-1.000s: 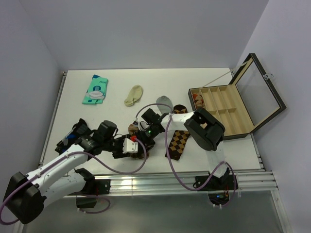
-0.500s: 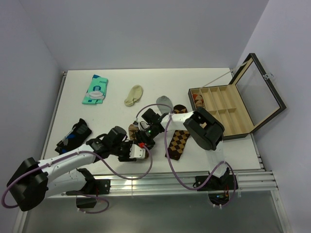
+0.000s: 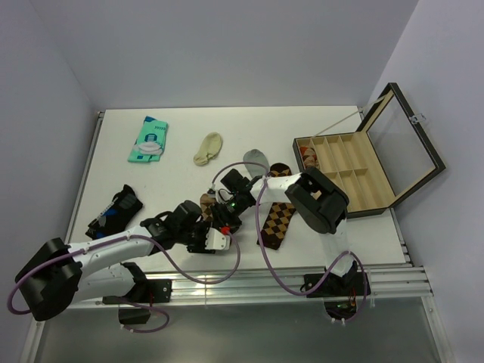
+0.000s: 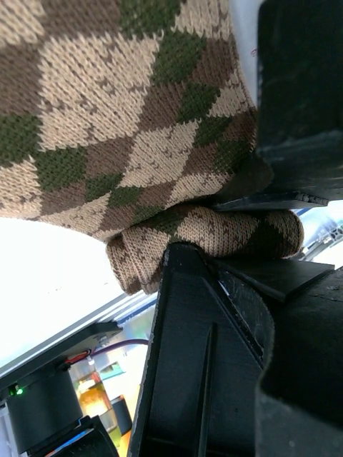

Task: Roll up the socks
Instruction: Roll the sock at the center of the board.

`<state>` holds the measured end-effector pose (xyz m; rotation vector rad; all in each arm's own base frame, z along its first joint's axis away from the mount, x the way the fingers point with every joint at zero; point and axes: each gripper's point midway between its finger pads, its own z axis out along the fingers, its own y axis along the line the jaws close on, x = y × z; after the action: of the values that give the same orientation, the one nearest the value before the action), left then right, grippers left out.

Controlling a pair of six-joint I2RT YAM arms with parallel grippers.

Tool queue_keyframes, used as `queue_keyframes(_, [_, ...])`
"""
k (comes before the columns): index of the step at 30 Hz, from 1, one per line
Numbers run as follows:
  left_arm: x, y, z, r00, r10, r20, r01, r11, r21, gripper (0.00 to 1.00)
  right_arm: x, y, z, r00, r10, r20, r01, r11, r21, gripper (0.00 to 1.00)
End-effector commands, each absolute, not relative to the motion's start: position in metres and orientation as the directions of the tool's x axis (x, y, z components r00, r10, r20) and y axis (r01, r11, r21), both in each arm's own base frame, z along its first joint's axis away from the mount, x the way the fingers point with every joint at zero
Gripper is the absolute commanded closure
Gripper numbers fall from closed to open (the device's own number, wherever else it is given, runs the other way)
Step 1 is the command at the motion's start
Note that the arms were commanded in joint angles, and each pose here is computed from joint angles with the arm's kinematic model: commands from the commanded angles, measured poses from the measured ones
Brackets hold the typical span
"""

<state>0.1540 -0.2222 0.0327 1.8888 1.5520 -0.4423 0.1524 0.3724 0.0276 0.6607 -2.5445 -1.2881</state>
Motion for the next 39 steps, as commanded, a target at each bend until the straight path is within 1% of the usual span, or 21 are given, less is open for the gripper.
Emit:
queue_keyframes(1, [0.145, -0.224, 0.023, 0.244, 0.745, -0.621, 0.964, -0.118, 0.237, 0.48, 0.156, 0.373, 0.023, -0.881, -0.473, -0.006, -0.284, 0.520, 0.806, 0.74])
queue_keyframes(8, [0.143, -0.225, 0.014, 0.203, 0.769, -0.606, 0.976, -0.108, 0.189, 0.51, 0.157, 0.374, 0.030, -0.891, -0.454, -0.024, -0.280, 0.506, 0.816, 0.71])
queue_keyframes(11, [0.142, -0.225, 0.011, 0.188, 0.777, -0.601, 0.980, -0.104, 0.171, 0.55, 0.158, 0.375, 0.032, -0.898, -0.439, -0.029, -0.273, 0.506, 0.818, 0.66])
queue_keyframes(12, [0.142, -0.225, 0.010, 0.183, 0.780, -0.599, 0.981, -0.102, 0.167, 0.58, 0.158, 0.375, 0.032, -0.899, -0.438, -0.030, -0.274, 0.505, 0.819, 0.65])
queue_keyframes(13, [0.143, -0.225, 0.009, 0.174, 0.784, -0.595, 0.983, -0.097, 0.159, 0.66, 0.160, 0.375, 0.034, -0.899, -0.436, -0.039, -0.278, 0.501, 0.819, 0.63])
queue_keyframes(15, [0.141, -0.225, 0.007, 0.167, 0.790, -0.590, 0.984, -0.100, 0.145, 0.76, 0.159, 0.374, 0.035, -0.901, -0.432, -0.045, -0.282, 0.503, 0.817, 0.59])
queue_keyframes(16, [0.141, -0.226, 0.007, 0.163, 0.790, -0.591, 0.986, -0.102, 0.136, 0.86, 0.161, 0.374, 0.035, -0.904, -0.425, -0.054, -0.288, 0.509, 0.812, 0.55])
queue_keyframes(19, [0.135, -0.226, 0.005, 0.158, 0.789, -0.593, 0.987, -0.116, 0.108, 1.00, 0.165, 0.372, 0.043, -0.911, -0.398, -0.103, -0.315, 0.512, 0.799, 0.48])
queue_keyframes(20, [0.134, -0.226, 0.005, 0.157, 0.788, -0.596, 0.988, -0.119, 0.103, 1.00, 0.172, 0.371, 0.049, -0.915, -0.376, -0.146, -0.339, 0.523, 0.782, 0.46])
queue_keyframes(21, [0.132, -0.225, 0.005, 0.156, 0.789, -0.594, 0.988, -0.123, 0.096, 1.00, 0.172, 0.366, 0.049, -0.919, -0.360, -0.161, -0.345, 0.537, 0.770, 0.44])
queue_keyframes(22, [0.129, -0.226, 0.005, 0.154, 0.784, -0.602, 0.988, -0.130, 0.084, 1.00, 0.175, 0.363, 0.051, -0.922, -0.342, -0.181, -0.351, 0.546, 0.760, 0.39])
queue_keyframes(25, [0.124, -0.226, 0.006, 0.151, 0.782, -0.605, 0.988, -0.146, 0.059, 1.00, 0.191, 0.348, 0.063, -0.933, -0.239, -0.268, -0.359, 0.593, 0.720, 0.33])
queue_keyframes(27, [0.121, -0.226, 0.007, 0.146, 0.780, -0.608, 0.987, -0.154, 0.039, 1.00, 0.203, 0.330, 0.070, -0.936, -0.145, -0.320, -0.335, 0.644, 0.688, 0.32])
queue_keyframes(29, [0.117, -0.226, 0.010, 0.139, 0.775, -0.616, 0.986, -0.168, 0.012, 1.00, 0.212, 0.318, 0.080, -0.934, -0.057, -0.351, -0.301, 0.655, 0.693, 0.31])
queue_keyframes(30, [0.116, -0.227, 0.012, 0.136, 0.772, -0.621, 0.985, -0.171, 0.003, 1.00, 0.212, 0.304, 0.070, -0.935, -0.019, -0.355, -0.269, 0.690, 0.672, 0.31])
queue_keyframes(31, [0.115, -0.226, 0.014, 0.132, 0.772, -0.621, 0.984, -0.177, -0.012, 1.00, 0.214, 0.298, 0.086, -0.919, 0.021, -0.393, -0.275, 0.680, 0.679, 0.31])
queue_keyframes(33, [0.115, -0.225, 0.015, 0.104, 0.771, -0.628, 0.983, -0.176, -0.053, 1.00, 0.215, 0.280, 0.084, -0.908, 0.080, -0.411, -0.238, 0.709, 0.663, 0.30])
queue_keyframes(35, [0.118, -0.222, 0.017, 0.081, 0.780, -0.620, 0.981, -0.171, -0.087, 1.00, 0.220, 0.265, 0.096, -0.865, 0.149, -0.479, -0.230, 0.730, 0.643, 0.30])
queue_keyframes(37, [0.119, -0.226, 0.020, 0.070, 0.775, -0.628, 0.974, -0.189, -0.124, 1.00, 0.221, 0.254, 0.100, -0.835, 0.189, -0.517, -0.222, 0.744, 0.630, 0.30])
queue_keyframes(38, [0.117, -0.220, 0.020, 0.044, 0.789, -0.613, 0.969, -0.183, -0.166, 1.00, 0.222, 0.249, 0.116, -0.801, 0.223, -0.556, -0.237, 0.735, 0.636, 0.30])
queue_keyframes(39, [0.113, -0.220, 0.017, 0.026, 0.794, -0.607, 0.960, -0.189, -0.206, 1.00, 0.220, 0.243, 0.114, -0.790, 0.229, -0.568, -0.237, 0.741, 0.628, 0.30])
